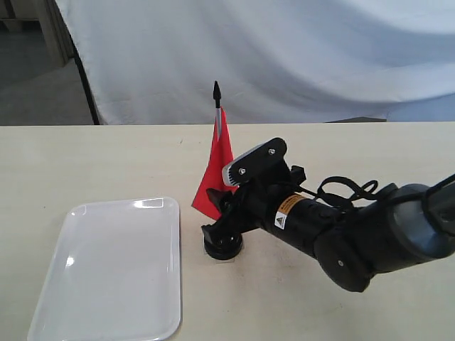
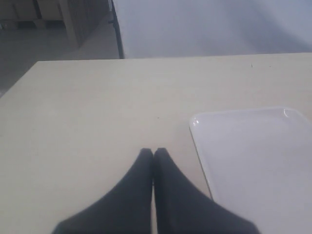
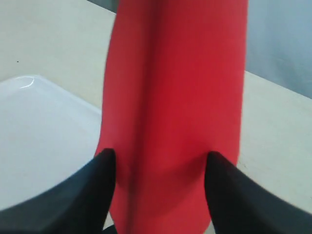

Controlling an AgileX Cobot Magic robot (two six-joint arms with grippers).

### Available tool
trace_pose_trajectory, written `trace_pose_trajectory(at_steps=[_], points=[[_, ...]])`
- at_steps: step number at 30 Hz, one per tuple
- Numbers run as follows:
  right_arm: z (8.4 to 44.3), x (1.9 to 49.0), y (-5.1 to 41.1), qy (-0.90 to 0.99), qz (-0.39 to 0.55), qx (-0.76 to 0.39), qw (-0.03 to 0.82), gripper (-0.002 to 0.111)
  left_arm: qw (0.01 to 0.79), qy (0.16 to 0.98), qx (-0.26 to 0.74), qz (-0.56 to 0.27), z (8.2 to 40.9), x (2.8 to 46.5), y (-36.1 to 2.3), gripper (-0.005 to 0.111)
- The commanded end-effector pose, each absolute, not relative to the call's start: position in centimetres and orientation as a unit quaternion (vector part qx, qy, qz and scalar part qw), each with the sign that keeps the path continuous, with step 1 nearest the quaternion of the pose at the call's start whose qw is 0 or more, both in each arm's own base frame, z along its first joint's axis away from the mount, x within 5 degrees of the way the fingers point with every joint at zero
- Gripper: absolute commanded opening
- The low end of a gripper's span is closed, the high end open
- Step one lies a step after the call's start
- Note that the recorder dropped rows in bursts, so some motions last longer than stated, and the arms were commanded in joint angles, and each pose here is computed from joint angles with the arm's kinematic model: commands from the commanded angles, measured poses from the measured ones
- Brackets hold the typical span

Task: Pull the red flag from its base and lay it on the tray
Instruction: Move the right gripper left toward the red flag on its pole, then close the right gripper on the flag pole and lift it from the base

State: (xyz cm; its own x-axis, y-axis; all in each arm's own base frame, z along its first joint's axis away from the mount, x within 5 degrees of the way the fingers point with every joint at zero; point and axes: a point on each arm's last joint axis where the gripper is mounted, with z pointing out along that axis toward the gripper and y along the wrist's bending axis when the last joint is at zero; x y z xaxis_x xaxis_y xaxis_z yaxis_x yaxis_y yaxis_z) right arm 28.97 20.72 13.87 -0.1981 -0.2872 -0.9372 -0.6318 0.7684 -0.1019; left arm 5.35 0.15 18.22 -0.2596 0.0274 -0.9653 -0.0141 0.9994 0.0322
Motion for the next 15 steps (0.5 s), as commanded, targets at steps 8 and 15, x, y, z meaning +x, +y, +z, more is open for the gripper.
trace_pose_trajectory(at_steps=[8,15], points=[[13.37,29.44,21.19,0.757,0.16,-0.305,0.555,0.029,0.611,0.792,0.004,0.015,18.22,5.35,0.15,0.0],[13.35,29.37,21.27,0.755,0.162,-0.312,0.554,0.0,0.611,0.792,0.004,0.015,18.22,5.35,0.15,0.0]])
